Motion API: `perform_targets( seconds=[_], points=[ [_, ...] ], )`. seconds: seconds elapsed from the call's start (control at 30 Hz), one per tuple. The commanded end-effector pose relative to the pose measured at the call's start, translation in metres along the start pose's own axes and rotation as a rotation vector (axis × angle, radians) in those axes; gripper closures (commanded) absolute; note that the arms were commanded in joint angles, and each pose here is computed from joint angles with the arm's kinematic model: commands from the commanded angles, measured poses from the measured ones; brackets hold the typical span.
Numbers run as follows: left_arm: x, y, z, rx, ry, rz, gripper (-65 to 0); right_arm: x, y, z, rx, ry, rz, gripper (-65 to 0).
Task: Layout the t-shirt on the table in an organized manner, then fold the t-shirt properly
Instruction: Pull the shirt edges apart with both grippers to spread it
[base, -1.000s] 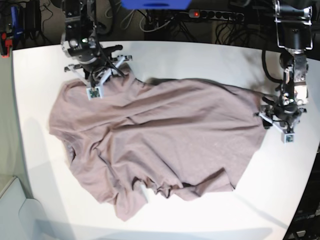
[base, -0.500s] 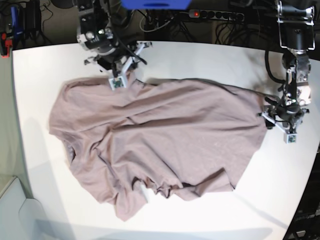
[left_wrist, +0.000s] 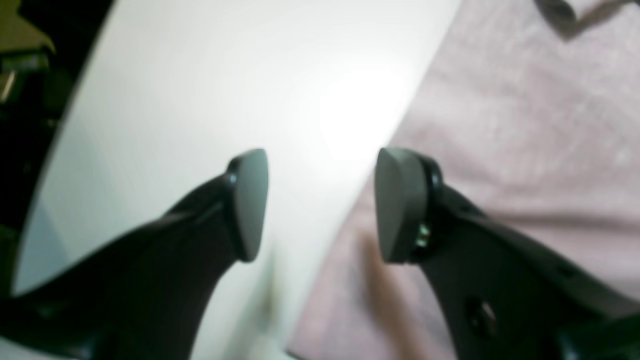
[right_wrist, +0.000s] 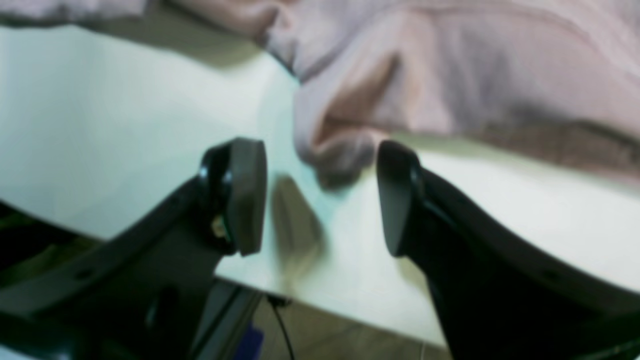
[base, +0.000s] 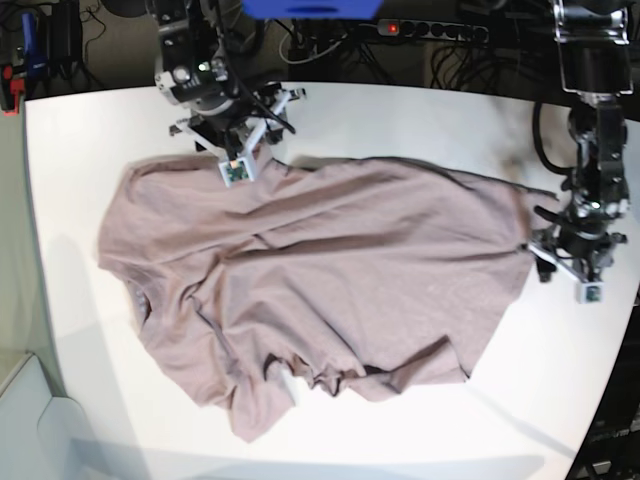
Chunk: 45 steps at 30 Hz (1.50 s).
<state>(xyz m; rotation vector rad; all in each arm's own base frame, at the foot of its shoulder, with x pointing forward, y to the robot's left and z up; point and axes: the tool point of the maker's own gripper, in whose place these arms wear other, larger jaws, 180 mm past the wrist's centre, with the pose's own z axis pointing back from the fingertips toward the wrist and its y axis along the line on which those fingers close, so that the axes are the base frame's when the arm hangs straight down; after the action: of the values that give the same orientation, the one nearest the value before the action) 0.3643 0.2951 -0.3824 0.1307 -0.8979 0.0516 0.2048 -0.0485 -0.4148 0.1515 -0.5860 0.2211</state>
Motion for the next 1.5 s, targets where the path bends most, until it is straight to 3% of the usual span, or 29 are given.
perform_targets(
  seconds=[0.0,0.17,0.23,0.33,0.4,0.43,0.5,0.7,0.87,1.03,1.17,1.47],
  points=[
    [0.006,-0.008,-0.003,-0.019,-0.019,-0.004,-33.5,0.009,0.0,0.0,0.001,-0.031,-0.003,-35.6],
    [-0.028,-0.038,-0.015,-0.074,0.071,-0.017,-33.5,0.01,-0.002,-0.009,0.0,-0.019,0.002,-35.1],
    [-0.033,-0.041,-0.022,-0.074,0.095,-0.005,-33.5,0.008,-0.001,-0.01,0.004,-0.013,0.005,-31.3],
    [-0.046,-0.03,-0.032,-0.047,0.144,0.017,-33.5,0.006,0.0,-0.01,0.006,-0.009,0.005,-16.4],
    [-0.054,-0.02,-0.037,-0.026,0.17,0.027,-33.5,0.005,0.0,-0.009,0.004,-0.002,0.004,-1.5],
    [-0.054,-0.017,-0.038,-0.019,0.159,0.029,-33.5,0.004,-0.001,-0.009,0.003,0.001,0.003,0.0],
    [-0.051,-0.008,-0.039,-0.004,0.119,0.022,-33.5,-0.001,0.001,-0.004,0.005,0.003,0.0,-0.3],
    [-0.059,0.017,-0.032,0.033,0.12,-0.012,-33.5,0.003,0.012,0.031,0.027,-0.057,0.043,0.0],
    [-0.056,0.028,-0.03,0.048,0.117,-0.022,-33.5,-0.006,0.042,0.038,0.113,-0.045,0.133,0.0],
    [-0.053,0.027,-0.029,0.045,0.111,-0.024,-33.5,-0.037,0.092,0.048,0.273,0.033,0.357,0.0],
    [-0.051,0.022,-0.026,0.034,0.099,-0.034,-33.5,-0.061,0.11,0.055,0.333,0.129,0.495,0.0],
    [-0.046,0.016,-0.021,0.019,0.076,-0.049,-33.5,-0.057,0.106,0.052,0.319,0.142,0.52,0.0]
  ],
)
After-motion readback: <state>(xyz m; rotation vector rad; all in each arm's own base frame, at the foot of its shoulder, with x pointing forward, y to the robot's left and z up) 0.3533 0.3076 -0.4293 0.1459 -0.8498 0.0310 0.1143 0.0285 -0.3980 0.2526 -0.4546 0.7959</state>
